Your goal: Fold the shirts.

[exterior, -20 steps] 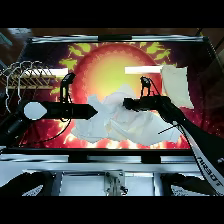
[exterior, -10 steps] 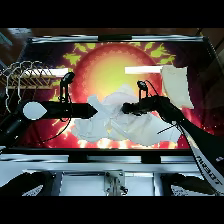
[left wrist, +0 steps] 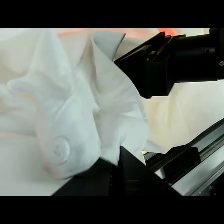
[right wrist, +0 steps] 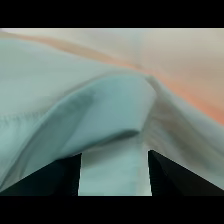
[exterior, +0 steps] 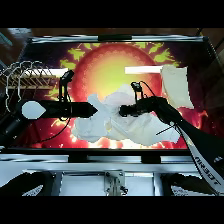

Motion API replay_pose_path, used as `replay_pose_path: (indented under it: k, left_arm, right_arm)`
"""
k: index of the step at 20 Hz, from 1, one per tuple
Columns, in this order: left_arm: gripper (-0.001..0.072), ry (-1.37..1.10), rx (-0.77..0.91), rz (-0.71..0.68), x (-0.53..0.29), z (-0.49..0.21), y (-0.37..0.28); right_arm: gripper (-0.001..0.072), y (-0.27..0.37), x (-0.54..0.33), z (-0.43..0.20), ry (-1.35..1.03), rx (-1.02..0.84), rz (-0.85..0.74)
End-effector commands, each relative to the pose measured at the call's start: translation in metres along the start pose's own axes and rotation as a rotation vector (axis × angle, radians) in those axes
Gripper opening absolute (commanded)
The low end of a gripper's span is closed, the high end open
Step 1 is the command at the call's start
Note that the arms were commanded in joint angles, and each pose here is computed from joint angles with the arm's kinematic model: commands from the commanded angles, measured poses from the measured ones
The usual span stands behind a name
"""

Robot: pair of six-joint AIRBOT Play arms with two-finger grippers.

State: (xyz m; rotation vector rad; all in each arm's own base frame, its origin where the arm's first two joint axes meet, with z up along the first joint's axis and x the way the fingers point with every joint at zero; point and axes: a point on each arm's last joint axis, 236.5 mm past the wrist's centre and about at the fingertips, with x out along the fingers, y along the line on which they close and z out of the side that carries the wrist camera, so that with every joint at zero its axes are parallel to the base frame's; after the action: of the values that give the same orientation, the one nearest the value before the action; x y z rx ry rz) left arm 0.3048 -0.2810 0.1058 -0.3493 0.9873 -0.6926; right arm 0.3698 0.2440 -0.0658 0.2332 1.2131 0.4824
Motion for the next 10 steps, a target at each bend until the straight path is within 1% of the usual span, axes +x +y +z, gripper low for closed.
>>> replay_pose_path:
  k: [1,2,6,7,8,9,10]
  left_arm:
    - [0.0047,-0.004,-0.008,-0.008,-0.002,0.003,-0.004]
    - [0.0047,-0.004,-0.008,-0.009,-0.002,0.003,-0.004]
    - [0.0047,-0.002,-0.017,-0.019,-0.002,0.002,-0.006]
    - [0.0047,-0.002,-0.022,-0.024,-0.002,0.002,-0.007]
    - [0.0047,-0.002,-0.025,-0.028,-0.002,0.002,-0.008]
    - [0.0047,-0.002,-0.025,-0.028,-0.002,0.002,-0.008]
    - [0.0047,-0.002,-0.025,-0.028,-0.002,0.002,-0.008]
  right_arm:
    - [0.0546,0.008,0.017,0.020,-0.101,0.010,0.006]
    - [0.0546,0.009,0.017,0.028,-0.140,0.023,0.005]
    - [0.0541,0.000,0.020,0.057,-0.267,0.177,0.000]
    - [0.0457,-0.004,0.023,0.059,-0.279,0.220,-0.001]
    - [0.0283,-0.007,0.028,0.058,-0.278,0.255,-0.001]
    - [0.0141,-0.009,0.031,0.057,-0.274,0.282,-0.002]
    - [0.0054,-0.010,0.031,0.057,-0.276,0.277,-0.005]
